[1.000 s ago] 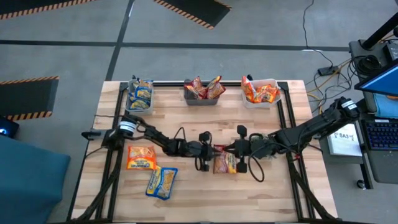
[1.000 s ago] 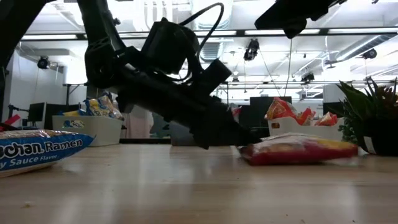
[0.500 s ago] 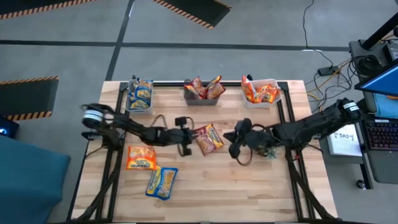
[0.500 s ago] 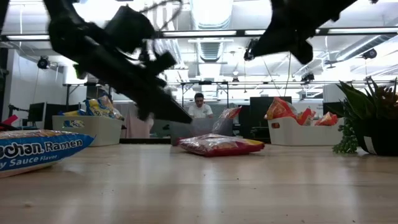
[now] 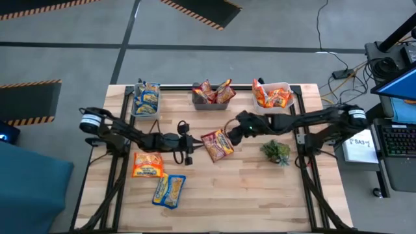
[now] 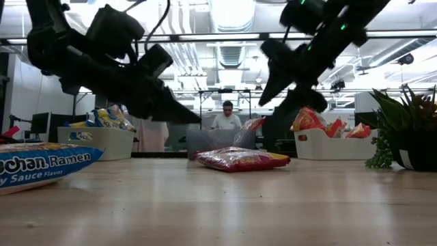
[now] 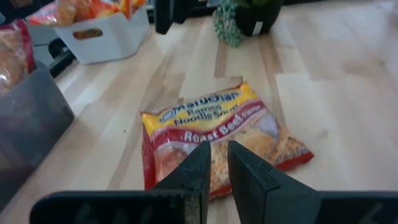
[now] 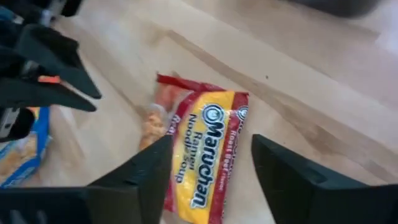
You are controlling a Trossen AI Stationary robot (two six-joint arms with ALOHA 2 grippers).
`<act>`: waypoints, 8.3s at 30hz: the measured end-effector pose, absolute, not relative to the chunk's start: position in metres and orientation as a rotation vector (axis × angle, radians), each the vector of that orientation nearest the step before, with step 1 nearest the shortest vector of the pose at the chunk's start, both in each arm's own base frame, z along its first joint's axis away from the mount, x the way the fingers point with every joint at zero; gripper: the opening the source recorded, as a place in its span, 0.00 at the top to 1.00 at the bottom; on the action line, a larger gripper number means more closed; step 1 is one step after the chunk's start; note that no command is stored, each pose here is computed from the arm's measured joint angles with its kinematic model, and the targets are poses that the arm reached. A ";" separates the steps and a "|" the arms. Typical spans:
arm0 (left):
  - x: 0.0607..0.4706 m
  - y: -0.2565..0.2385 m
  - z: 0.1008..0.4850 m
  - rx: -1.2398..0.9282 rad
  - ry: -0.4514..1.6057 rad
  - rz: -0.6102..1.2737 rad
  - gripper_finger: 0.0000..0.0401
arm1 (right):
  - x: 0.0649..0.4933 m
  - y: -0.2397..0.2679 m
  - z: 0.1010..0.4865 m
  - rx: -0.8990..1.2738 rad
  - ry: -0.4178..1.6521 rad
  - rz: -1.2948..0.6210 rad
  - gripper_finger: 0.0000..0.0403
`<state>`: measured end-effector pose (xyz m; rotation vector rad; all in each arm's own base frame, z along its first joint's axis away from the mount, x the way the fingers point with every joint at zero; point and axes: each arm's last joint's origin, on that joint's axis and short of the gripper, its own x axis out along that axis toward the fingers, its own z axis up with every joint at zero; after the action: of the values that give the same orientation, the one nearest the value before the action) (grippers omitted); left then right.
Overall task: Sort Maruchan noodles
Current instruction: Put the red noodle pack into the black bin, then put the blue noodle pack into the gray bin
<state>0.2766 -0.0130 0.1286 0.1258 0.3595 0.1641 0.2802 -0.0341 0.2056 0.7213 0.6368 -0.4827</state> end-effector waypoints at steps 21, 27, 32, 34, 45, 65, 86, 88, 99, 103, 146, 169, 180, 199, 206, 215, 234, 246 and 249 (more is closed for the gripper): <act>0.303 -0.008 0.080 0.106 0.504 0.188 0.91 | 0.339 -0.068 0.144 0.790 0.880 -0.336 0.22; 0.303 -0.005 0.074 0.083 0.515 0.197 0.91 | 0.359 -0.070 0.136 0.783 0.889 -0.223 0.22; 0.302 -0.004 0.075 0.083 0.518 0.199 0.91 | 0.373 -0.069 0.141 0.797 0.817 -0.070 0.25; 0.302 -0.004 0.075 0.084 0.518 0.199 0.91 | 0.377 -0.069 0.146 0.796 0.789 -0.038 0.28; 0.300 -0.004 0.078 0.100 0.514 0.193 0.91 | 0.381 -0.070 0.154 0.793 0.775 -0.019 0.74; 0.216 0.001 0.173 0.227 0.154 0.278 0.91 | 0.375 -0.095 0.240 0.570 0.492 -0.159 0.96; 0.189 0.006 0.202 0.243 0.025 0.417 0.91 | 0.378 -0.210 0.238 0.414 0.569 -0.892 0.95; 0.189 0.006 0.201 0.245 0.033 0.427 0.91 | 0.382 -0.213 0.227 0.420 0.588 -0.897 0.92; 0.191 0.006 0.198 0.216 0.044 0.425 0.91 | 0.391 -0.220 0.238 0.369 0.588 -0.888 0.62; 0.191 0.006 0.198 0.211 0.043 0.425 0.91 | 0.391 -0.221 0.249 0.365 0.551 -0.889 0.59; 0.209 -0.028 0.251 -0.135 0.786 0.089 0.91 | 0.348 -0.115 0.301 0.264 0.832 -0.633 0.52; 0.238 -0.099 0.165 -0.200 1.035 -0.145 0.37 | 0.288 -0.012 0.239 0.331 0.661 -0.376 0.51; 0.250 -0.111 0.136 -0.277 1.095 -0.258 0.44 | 0.289 0.002 0.216 0.380 0.620 -0.270 0.51; 0.256 -0.102 0.154 0.096 0.869 -0.127 0.95 | 0.316 0.014 0.191 0.490 0.556 -0.208 0.51; 0.259 -0.083 0.173 0.261 0.734 0.139 0.98 | 0.349 0.019 0.176 0.518 0.510 -0.088 0.51; 0.232 -0.040 0.229 0.457 0.549 0.773 0.98 | 0.370 0.011 0.188 0.378 0.605 -0.095 0.51; 0.150 0.119 0.254 0.350 0.958 1.322 0.98 | 0.360 0.006 0.214 0.280 0.536 -0.119 0.51; 0.166 0.133 0.209 0.219 1.199 1.024 0.99 | 0.360 -0.013 0.213 0.278 0.532 -0.172 0.51; 0.171 0.136 0.194 0.180 1.283 0.995 0.99 | 0.360 -0.015 0.213 0.280 0.531 -0.178 0.51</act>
<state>0.1707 0.1355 0.1936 0.1799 1.2831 0.9950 0.3597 -0.0152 0.2134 0.2798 0.5306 -0.1783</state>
